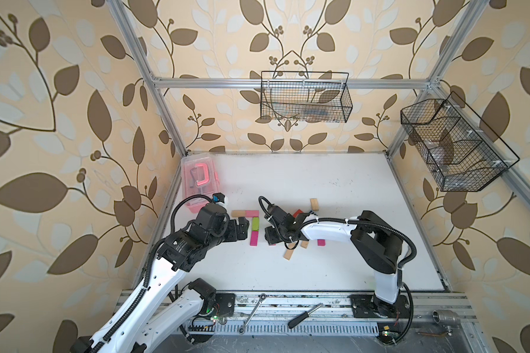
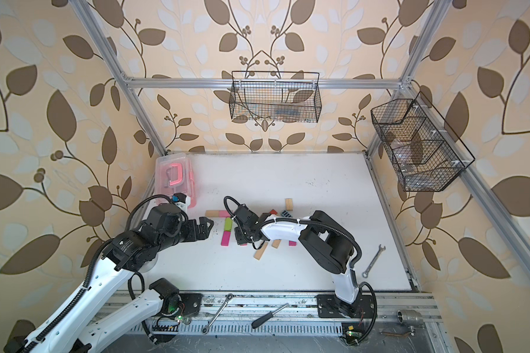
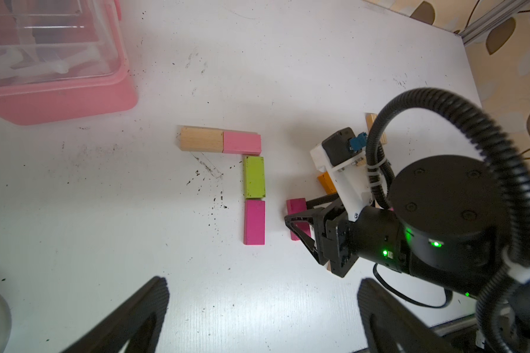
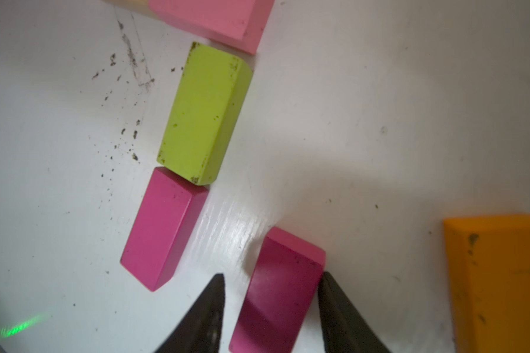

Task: Assemble the number 7 with building blocks
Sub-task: Pick up the building block from the center of the board, then place the building block at the center of the board, then assemble the building block at the center of the board.

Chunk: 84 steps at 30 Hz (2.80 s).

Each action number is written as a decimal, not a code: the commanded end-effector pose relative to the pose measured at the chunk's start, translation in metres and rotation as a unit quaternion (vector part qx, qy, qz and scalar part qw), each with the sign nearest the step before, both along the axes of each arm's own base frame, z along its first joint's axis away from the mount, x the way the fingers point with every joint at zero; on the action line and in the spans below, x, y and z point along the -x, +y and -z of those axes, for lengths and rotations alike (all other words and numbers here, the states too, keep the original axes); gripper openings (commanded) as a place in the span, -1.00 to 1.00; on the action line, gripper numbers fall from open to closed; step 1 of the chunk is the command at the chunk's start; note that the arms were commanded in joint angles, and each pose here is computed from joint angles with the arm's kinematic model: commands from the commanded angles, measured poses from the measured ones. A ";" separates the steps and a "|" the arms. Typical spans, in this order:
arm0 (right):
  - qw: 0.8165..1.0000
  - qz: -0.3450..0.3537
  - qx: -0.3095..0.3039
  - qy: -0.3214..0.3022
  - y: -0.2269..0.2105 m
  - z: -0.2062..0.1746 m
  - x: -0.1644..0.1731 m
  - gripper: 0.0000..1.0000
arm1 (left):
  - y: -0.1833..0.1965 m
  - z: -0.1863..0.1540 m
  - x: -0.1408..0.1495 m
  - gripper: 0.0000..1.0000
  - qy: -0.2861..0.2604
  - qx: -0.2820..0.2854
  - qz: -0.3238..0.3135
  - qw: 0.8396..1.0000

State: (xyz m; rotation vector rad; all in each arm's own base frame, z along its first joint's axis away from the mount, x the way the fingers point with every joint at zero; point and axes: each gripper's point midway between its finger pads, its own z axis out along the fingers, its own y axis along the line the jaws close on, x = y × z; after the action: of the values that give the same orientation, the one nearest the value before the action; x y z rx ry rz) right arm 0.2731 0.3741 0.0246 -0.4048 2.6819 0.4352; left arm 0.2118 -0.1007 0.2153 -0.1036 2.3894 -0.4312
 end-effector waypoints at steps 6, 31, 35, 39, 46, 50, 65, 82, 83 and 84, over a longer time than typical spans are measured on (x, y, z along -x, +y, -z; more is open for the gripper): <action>0.998 -0.006 0.070 -0.006 -0.015 0.005 0.024 -0.41 | 0.007 0.000 -0.002 0.98 -0.011 -0.011 -0.010 1.000; 0.993 -0.040 -0.113 -0.003 0.044 -0.042 0.090 0.22 | 0.011 0.034 0.005 0.98 0.047 0.023 -0.075 0.996; 0.993 -0.024 -0.113 -0.027 0.012 -0.057 0.073 0.34 | -0.001 0.059 0.008 0.98 0.088 0.048 -0.071 0.992; 0.993 -0.020 -0.098 -0.059 -0.034 -0.078 0.047 0.47 | -0.012 0.091 0.013 0.98 0.120 0.069 -0.062 0.988; 0.987 -0.020 -0.108 -0.114 -0.096 -0.118 0.009 0.60 | -0.039 0.142 0.027 0.98 0.182 0.045 -0.035 0.982; 0.984 -0.025 -0.110 -0.140 -0.115 -0.136 -0.006 0.63 | -0.053 0.165 0.038 0.88 0.204 0.007 0.008 0.979; 0.976 -0.044 -0.132 -0.168 -0.141 -0.155 -0.024 0.65 | -0.048 0.191 0.049 0.39 0.198 -0.096 0.020 0.975; 0.970 -0.054 -0.157 -0.180 -0.147 -0.161 -0.026 0.65 | -0.057 0.204 0.047 -0.29 0.224 -0.123 0.038 0.966; 0.969 -0.054 -0.158 -0.181 -0.147 -0.161 -0.025 0.65 | -0.057 0.205 0.047 -0.32 0.225 -0.124 0.039 0.966; 0.969 -0.054 -0.159 -0.181 -0.148 -0.160 -0.025 0.65 | -0.058 0.204 0.046 -0.37 0.225 -0.124 0.039 0.966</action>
State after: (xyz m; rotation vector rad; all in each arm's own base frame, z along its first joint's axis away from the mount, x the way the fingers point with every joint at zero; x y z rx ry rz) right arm 0.3019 0.2256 0.1826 -0.4491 2.2275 0.7136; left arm 0.1702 -0.1582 0.0158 -0.0175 2.8516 -0.1648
